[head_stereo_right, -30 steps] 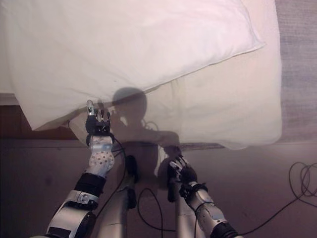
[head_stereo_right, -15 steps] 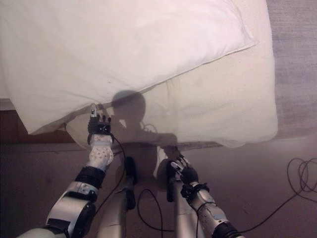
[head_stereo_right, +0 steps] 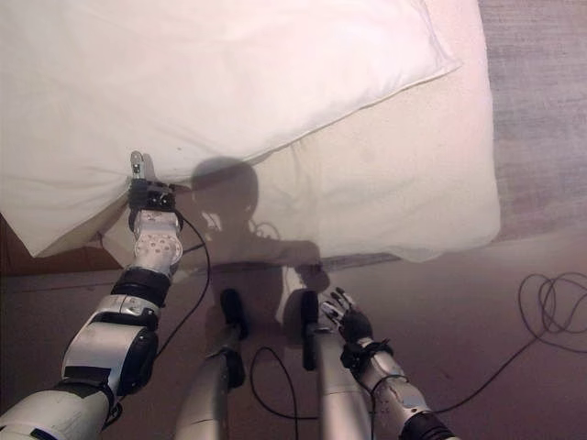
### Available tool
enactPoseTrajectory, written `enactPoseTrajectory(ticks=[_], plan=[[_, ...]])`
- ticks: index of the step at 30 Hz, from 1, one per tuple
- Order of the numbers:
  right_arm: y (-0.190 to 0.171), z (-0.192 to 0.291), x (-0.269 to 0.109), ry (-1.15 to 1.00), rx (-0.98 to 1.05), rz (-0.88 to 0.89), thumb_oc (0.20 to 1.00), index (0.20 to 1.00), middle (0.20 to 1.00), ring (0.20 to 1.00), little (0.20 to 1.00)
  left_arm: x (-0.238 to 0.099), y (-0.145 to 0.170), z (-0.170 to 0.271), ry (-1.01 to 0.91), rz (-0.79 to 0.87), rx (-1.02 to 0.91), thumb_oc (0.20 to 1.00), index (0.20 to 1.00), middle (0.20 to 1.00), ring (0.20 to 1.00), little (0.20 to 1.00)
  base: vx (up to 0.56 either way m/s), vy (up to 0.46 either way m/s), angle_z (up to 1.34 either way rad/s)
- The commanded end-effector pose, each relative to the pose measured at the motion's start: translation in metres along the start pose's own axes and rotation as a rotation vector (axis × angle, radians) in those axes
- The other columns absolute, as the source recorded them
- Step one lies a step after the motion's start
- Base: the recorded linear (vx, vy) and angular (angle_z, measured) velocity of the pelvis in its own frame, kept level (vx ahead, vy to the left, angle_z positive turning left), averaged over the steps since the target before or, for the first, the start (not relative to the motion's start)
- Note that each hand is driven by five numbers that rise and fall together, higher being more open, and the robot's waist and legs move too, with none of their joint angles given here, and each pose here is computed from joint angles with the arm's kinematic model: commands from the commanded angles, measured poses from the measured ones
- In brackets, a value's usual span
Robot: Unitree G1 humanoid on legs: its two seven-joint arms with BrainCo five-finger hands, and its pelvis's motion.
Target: Make the bed
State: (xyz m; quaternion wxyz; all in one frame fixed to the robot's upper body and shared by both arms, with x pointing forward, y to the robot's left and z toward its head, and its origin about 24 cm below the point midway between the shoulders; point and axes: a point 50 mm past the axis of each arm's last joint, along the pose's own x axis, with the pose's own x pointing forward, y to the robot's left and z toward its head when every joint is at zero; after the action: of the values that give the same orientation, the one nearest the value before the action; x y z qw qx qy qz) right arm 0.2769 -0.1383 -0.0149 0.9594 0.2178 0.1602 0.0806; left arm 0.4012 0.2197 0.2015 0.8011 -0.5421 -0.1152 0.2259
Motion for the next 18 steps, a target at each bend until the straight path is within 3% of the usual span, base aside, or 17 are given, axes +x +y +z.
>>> enactPoseTrajectory(ticks=[1,7,8,9,18], plan=[[0.004,-0.014,-0.012,0.041,-0.031,0.045,1.000,1.000,1.000,1.000,1.000,0.000,-0.038,0.006,-0.050,-0.128,0.077,1.000,1.000,1.000,1.000,1.000,0.00,0.000,0.00],[0.006,-0.014,-0.011,0.039,-0.028,0.043,1.000,1.000,1.000,1.000,1.000,0.000,-0.044,0.004,-0.049,-0.106,0.094,1.000,1.000,1.000,1.000,1.000,0.00,0.000,0.00],[0.006,-0.014,-0.010,0.036,-0.027,0.044,1.000,1.000,1.000,1.000,1.000,-0.001,-0.045,0.002,-0.046,-0.109,0.093,0.705,0.705,0.705,0.705,0.705,0.00,0.000,0.00],[0.006,-0.014,-0.010,0.035,-0.025,0.042,1.000,1.000,1.000,1.000,1.000,-0.001,-0.045,0.002,-0.048,-0.107,0.101,0.200,0.200,0.200,0.200,0.200,0.00,0.000,0.00],[0.005,-0.012,-0.010,0.027,-0.027,0.035,1.000,1.000,1.000,1.000,1.000,-0.012,-0.054,-0.011,-0.032,-0.159,0.072,0.200,0.200,0.200,0.200,0.200,0.00,0.000,0.00]])
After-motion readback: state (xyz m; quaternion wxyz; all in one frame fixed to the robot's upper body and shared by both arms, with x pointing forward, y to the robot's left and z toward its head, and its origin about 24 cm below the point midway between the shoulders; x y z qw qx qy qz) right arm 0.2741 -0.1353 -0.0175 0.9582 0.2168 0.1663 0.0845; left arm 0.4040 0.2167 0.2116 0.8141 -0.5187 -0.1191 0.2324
